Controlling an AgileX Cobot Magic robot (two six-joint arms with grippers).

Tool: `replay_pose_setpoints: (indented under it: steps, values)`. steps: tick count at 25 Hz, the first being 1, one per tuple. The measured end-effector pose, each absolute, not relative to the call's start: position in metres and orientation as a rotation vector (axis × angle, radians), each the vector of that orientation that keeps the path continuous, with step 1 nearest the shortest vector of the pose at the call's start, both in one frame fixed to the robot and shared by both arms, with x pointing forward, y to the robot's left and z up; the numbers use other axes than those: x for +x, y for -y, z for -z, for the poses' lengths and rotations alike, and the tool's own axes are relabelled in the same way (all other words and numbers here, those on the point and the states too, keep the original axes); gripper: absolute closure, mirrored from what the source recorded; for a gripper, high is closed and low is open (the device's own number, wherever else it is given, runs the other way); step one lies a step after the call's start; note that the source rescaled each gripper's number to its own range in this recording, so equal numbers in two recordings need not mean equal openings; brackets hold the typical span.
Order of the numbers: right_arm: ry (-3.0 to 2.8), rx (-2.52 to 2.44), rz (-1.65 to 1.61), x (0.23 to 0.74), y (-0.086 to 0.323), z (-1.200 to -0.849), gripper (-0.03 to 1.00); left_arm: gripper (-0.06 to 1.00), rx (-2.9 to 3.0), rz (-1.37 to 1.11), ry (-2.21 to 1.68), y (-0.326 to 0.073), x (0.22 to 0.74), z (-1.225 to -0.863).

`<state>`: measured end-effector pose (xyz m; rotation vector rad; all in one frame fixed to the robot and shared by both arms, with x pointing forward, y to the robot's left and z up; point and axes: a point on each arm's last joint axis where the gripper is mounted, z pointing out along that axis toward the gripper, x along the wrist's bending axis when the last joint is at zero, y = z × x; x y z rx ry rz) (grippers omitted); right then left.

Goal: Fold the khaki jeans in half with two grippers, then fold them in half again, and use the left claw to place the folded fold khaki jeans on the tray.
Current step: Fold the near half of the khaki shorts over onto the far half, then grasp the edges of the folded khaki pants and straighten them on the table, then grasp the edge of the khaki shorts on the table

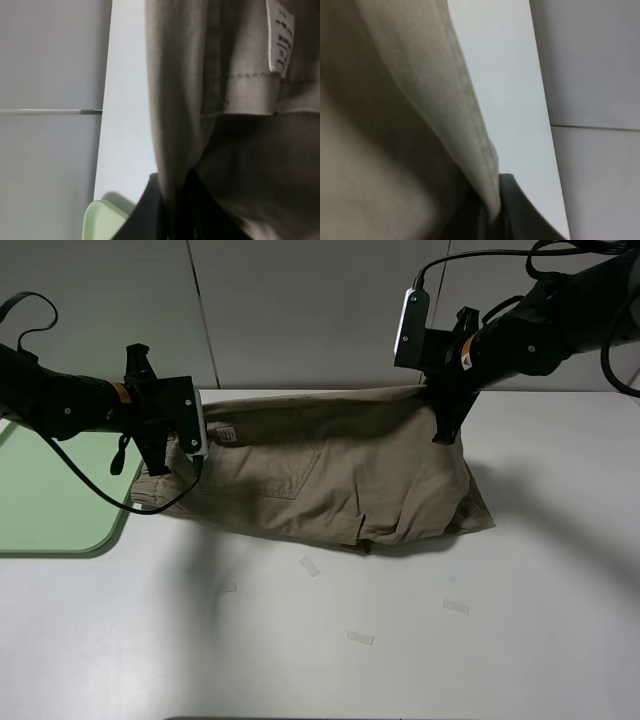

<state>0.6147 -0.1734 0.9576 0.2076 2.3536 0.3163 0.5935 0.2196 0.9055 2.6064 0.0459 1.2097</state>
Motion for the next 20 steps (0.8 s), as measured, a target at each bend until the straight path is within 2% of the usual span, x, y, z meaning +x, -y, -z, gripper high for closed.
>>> replay_pose_setpoints:
  steps: [3,4,5,6,7,8,10,12,14,16,20]
  values:
    - [-2.355,0.194,-0.306,0.615,0.174,-0.957,0.8,0.94,2.61,-1.205,-0.048,-0.22,0.593,-0.905]
    - [-2.355,0.196,-0.303,0.615,0.175,-0.957,0.73,0.92,2.61,-1.205,-0.048,-0.22,0.593,-0.905]
    - [-2.355,0.197,-0.301,0.616,0.176,-0.957,0.64,0.89,2.61,-1.205,-0.049,-0.22,0.593,-0.905]
    - [-2.354,0.199,-0.298,0.616,0.177,-0.957,0.47,0.84,2.61,-1.205,-0.049,-0.22,0.593,-0.905]
    - [-2.354,0.197,-0.296,0.616,0.177,-0.957,0.28,0.76,2.609,-1.206,-0.051,-0.22,0.593,-0.905]
    - [-2.352,0.194,-0.297,0.616,0.177,-0.957,0.17,0.65,2.608,-1.206,-0.053,-0.22,0.593,-0.905]
    - [-2.344,0.193,-0.311,0.617,0.176,-0.958,0.04,0.38,2.603,-1.2,-0.075,-0.22,0.593,-0.905]
    - [-2.338,0.195,-0.321,0.617,0.176,-0.958,-0.01,0.12,2.579,-1.202,-0.11,-0.219,0.595,-0.903]
    - [-2.336,0.198,-0.326,0.617,0.176,-0.958,-0.03,0.02,2.568,-1.187,-0.151,-0.219,0.595,-0.899]
    - [-2.336,0.197,-0.325,0.617,0.176,-0.958,-0.03,-0.03,2.572,-1.172,-0.164,-0.219,0.596,-0.895]
    - [-2.336,0.196,-0.324,0.617,0.176,-0.958,-0.03,-0.05,2.571,-1.166,-0.17,-0.219,0.596,-0.892]
